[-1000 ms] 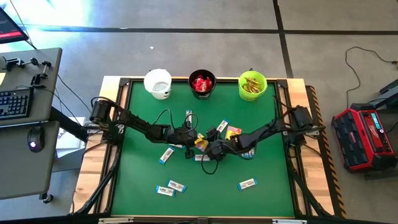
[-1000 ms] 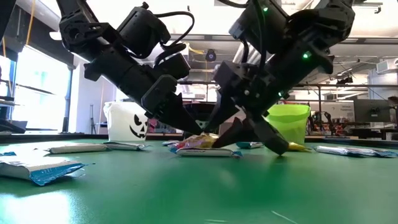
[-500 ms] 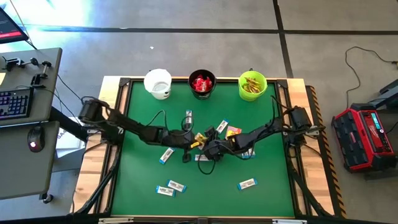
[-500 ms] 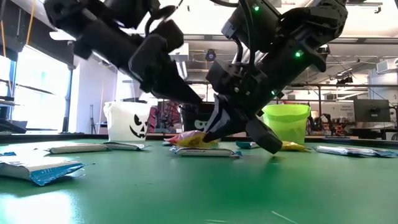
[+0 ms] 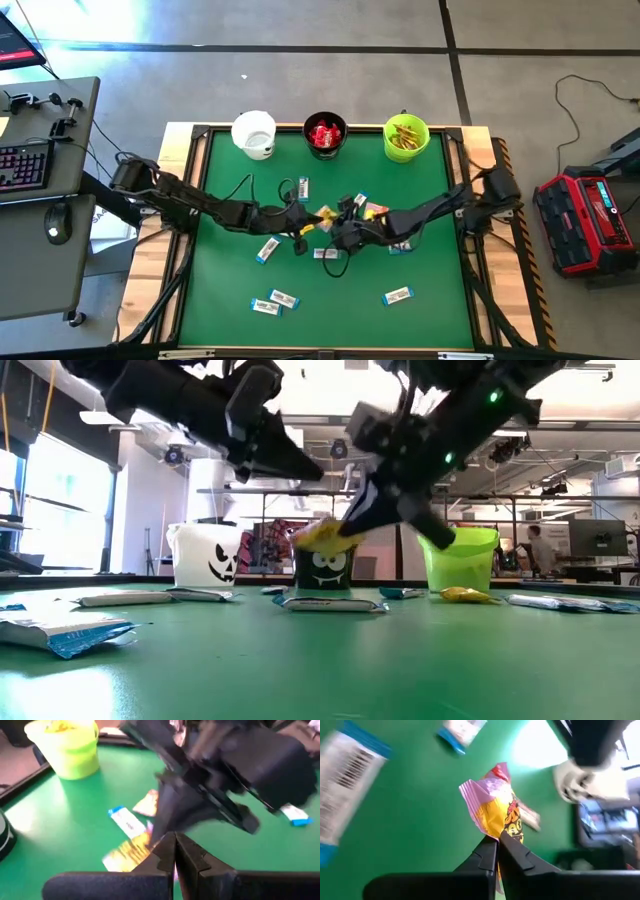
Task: Sort candy by brand, put in halloween buckets
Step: Put the yellow candy into the green bucket
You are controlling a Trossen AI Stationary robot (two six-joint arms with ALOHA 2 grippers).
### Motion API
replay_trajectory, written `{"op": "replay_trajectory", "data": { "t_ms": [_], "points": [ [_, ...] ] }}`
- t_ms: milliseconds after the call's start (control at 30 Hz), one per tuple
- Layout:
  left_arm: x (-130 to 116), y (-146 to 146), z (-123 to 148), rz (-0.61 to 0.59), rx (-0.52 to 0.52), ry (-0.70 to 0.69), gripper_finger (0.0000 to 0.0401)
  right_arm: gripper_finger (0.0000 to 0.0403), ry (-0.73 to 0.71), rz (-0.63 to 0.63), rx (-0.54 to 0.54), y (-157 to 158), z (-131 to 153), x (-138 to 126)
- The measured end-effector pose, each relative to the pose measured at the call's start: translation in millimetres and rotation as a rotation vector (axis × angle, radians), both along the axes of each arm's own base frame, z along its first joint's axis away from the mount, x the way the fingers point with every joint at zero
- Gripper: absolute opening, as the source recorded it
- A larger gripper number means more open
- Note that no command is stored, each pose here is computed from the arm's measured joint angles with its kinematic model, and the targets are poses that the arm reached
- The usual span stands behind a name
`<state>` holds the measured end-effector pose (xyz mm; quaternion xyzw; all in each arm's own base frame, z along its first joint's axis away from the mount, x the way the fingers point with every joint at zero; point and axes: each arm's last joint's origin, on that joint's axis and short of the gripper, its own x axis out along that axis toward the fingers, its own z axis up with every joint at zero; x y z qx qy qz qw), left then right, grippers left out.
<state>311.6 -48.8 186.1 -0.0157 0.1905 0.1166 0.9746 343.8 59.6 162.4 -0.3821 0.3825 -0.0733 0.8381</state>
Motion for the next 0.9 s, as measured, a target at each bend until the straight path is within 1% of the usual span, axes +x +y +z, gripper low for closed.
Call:
{"op": "replay_trajectory", "data": {
  "t_ms": [100, 167, 333, 400, 500, 667, 767, 900],
  "points": [
    [0.8, -1.0, -0.8, -0.004, -0.008, -0.036, 0.0, 0.0001, 0.032, -0.101, -0.056, -7.7, 18.7, -16.0],
    [-1.0, -1.0, -0.8, -0.016, -0.022, -0.085, 0.0, 0.0, 0.057, -0.179, -0.086, -16.0, 31.7, -29.4],
    [-7.4, 1.1, -6.1, -0.033, -0.047, -0.148, 0.0, 0.0, 0.055, -0.408, -0.121, -45.7, 66.5, -66.2],
    [-9.3, 3.3, -8.5, -0.035, -0.069, -0.155, 0.0, 0.0, 0.044, -0.509, -0.126, -61.1, 78.7, -81.6],
    [-11.5, 6.0, -12.6, -0.03, -0.069, -0.137, 0.0, 0.0, 0.015, -0.654, -0.092, -86.7, 93.5, -102.2],
    [-10.9, 9.2, -12.2, -0.019, -0.069, -0.14, 0.0, 0.0, 0.03, -0.856, -0.078, -130.0, 101.5, -124.9],
    [-10.4, 10.4, -11.8, -0.034, -0.077, -0.144, 0.0, 0.0, 0.082, -0.913, -0.069, -152.4, 98.3, -131.9],
    [-10.5, 10.3, -12.3, -0.037, -0.076, -0.138, 0.0, 0.0, 0.136, -0.979, -0.028, -176.4, 91.7, -139.0]
  ]
}}
